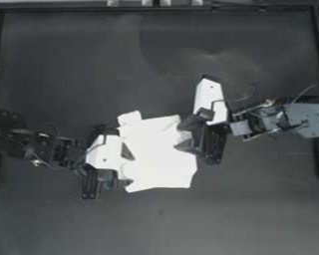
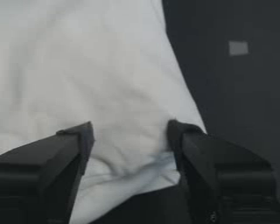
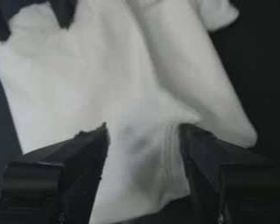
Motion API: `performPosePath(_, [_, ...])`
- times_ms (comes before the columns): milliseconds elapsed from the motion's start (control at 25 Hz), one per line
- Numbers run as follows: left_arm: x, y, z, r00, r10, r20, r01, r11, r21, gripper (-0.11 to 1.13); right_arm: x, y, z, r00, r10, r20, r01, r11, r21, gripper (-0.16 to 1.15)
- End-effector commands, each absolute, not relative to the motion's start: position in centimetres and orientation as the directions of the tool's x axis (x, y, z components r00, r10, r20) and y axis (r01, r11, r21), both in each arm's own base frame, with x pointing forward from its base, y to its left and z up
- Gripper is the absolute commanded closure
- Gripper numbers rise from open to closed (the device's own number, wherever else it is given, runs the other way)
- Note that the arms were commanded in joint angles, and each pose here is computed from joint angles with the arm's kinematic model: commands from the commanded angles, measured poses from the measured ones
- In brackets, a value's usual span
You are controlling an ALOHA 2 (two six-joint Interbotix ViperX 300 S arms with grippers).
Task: Fold shirt
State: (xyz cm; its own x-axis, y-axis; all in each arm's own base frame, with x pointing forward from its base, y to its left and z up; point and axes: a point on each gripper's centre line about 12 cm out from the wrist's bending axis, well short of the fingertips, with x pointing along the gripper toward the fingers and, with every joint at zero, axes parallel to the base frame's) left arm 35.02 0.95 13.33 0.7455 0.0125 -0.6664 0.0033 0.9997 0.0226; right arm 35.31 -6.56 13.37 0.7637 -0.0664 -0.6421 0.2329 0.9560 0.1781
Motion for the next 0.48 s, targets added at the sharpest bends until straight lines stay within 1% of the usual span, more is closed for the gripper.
performPosePath(40, [35.5,1.4,17.5,0.82,0.025,-0.571,-0.008,0.999,0.034,0.14,35.2,-6.8,16.1,0.801,-0.09,-0.592,0.229,0.96,0.164,0.13])
performPosePath(480, [34.5,2.1,21.0,0.865,0.047,-0.5,-0.029,0.999,0.045,0.14,33.3,-6.6,19.6,0.837,-0.128,-0.532,0.236,0.962,0.14,0.13])
